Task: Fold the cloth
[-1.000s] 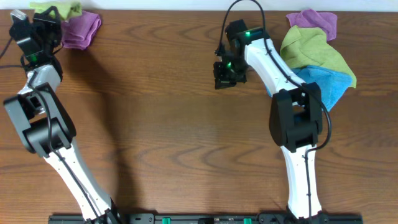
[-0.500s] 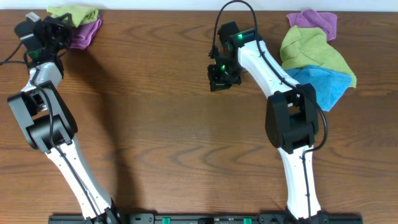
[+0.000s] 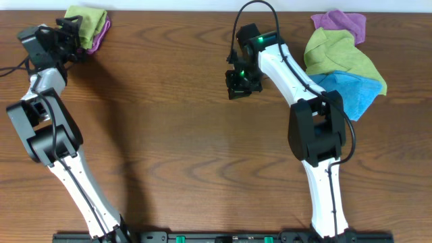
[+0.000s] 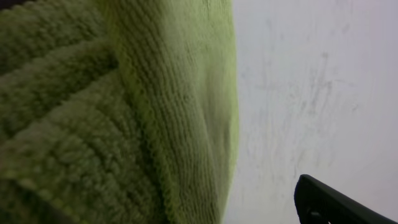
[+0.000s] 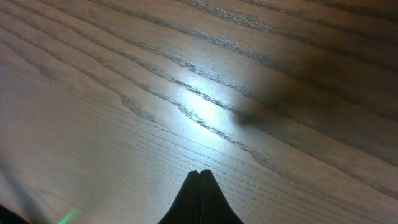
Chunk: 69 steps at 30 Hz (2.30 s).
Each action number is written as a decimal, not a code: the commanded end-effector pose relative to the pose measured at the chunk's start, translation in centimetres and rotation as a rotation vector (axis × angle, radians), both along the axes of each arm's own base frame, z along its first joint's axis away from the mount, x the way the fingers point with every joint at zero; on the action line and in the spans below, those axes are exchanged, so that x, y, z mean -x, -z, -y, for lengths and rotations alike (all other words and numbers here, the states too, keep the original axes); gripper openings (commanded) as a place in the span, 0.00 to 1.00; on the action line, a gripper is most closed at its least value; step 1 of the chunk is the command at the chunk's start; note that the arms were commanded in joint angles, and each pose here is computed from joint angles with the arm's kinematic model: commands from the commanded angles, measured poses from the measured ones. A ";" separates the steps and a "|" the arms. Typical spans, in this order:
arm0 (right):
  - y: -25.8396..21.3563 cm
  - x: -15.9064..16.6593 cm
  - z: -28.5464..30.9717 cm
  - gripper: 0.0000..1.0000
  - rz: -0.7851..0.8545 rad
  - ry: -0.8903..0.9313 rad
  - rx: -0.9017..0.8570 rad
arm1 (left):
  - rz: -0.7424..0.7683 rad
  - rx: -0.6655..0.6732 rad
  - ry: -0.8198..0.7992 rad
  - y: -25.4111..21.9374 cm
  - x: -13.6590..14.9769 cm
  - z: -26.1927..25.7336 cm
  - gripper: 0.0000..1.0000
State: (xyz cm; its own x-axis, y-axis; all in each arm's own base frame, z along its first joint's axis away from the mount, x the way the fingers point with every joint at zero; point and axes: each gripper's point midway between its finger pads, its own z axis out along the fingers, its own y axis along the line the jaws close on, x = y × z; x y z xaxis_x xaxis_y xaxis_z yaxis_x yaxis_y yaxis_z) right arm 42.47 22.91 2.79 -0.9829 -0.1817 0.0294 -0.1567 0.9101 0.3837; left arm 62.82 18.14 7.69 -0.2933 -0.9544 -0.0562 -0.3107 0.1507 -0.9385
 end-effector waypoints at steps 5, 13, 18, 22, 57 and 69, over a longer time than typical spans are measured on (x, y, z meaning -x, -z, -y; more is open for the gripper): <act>0.0 -0.1 -0.6 0.01 0.008 -0.014 -0.005 | 0.032 0.034 0.060 -0.7 1.2 -1.8 0.95; 0.0 -0.1 -0.6 0.01 0.008 -0.014 -0.005 | -0.054 0.122 0.114 1.0 3.6 -2.0 0.95; -0.3 -0.1 -0.7 0.01 0.011 -0.013 -0.013 | -0.078 0.053 0.173 0.6 5.4 -2.2 0.96; -2.4 -1.0 -1.0 0.01 0.060 -0.014 -0.031 | -0.115 -0.138 0.182 -2.6 7.7 -3.3 0.96; -28.8 16.0 15.0 0.89 0.758 0.045 0.302 | -0.007 -1.077 0.447 -22.7 41.5 18.8 0.95; -17.7 21.6 16.1 0.99 0.929 0.243 0.082 | 0.051 -0.909 0.617 -13.0 38.7 21.7 0.95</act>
